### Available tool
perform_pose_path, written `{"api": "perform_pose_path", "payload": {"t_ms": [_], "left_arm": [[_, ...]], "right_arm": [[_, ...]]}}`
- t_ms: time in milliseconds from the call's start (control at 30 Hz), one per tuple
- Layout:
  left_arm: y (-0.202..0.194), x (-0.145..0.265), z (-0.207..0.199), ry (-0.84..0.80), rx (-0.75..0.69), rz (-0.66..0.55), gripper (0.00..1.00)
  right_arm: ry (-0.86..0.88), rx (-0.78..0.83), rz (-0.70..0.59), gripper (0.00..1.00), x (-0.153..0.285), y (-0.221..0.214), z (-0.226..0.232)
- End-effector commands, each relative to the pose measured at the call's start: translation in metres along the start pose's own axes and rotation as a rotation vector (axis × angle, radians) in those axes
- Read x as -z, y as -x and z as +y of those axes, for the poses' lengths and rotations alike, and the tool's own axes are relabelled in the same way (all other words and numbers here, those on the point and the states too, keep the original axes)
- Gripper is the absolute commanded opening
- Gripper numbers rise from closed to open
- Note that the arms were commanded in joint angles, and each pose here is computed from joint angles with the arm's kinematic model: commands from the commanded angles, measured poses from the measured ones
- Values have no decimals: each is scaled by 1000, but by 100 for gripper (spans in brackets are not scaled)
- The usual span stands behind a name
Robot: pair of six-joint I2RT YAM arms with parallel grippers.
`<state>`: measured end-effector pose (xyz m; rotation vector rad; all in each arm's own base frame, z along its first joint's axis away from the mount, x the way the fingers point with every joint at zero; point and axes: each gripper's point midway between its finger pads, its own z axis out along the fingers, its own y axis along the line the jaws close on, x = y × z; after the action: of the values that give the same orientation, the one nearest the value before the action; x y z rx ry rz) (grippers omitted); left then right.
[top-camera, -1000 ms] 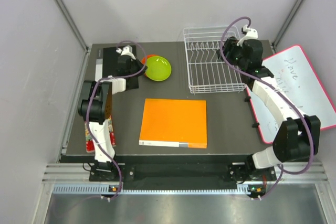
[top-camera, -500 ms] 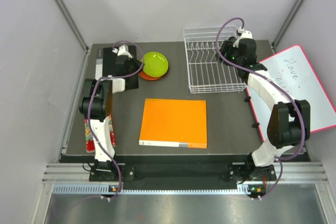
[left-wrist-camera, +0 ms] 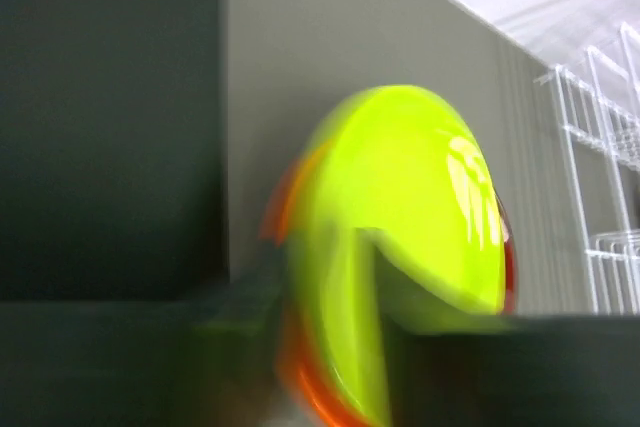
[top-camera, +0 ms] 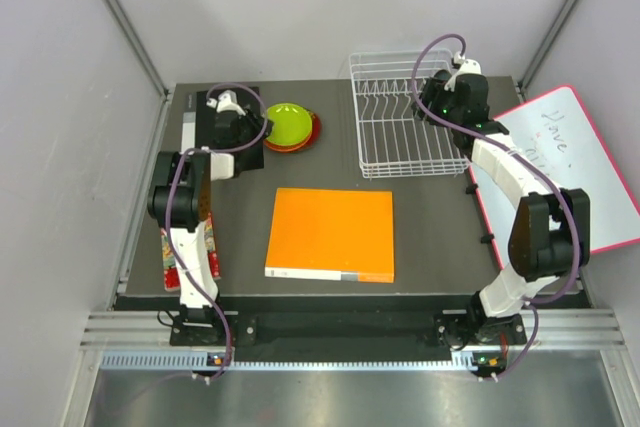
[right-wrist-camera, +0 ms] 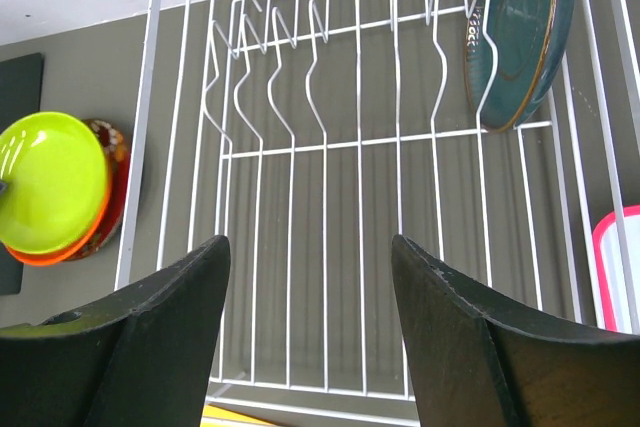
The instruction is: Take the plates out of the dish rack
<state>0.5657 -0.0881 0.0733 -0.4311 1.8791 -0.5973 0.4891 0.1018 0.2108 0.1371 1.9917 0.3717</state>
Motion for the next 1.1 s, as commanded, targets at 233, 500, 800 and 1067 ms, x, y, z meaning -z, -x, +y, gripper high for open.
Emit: {"api": "perform_pose_path", "payload": {"t_ms": [233,500,800,1067], "left_arm": [[21,10,-21,-44,-55,-6,99],[15,7,-30,-86,-54,34,99],[22,15,-45,-129,-66,30,97],[28,26,-62,-180,-75,25,90]], "right_arm": [[-36,16,-92,66,3,29,-8],[-74,24,-85,66,3,29,-15],[-67,5,-67,66,-2,19,-16],[-75,1,-57,66,0,13,-18]]}}
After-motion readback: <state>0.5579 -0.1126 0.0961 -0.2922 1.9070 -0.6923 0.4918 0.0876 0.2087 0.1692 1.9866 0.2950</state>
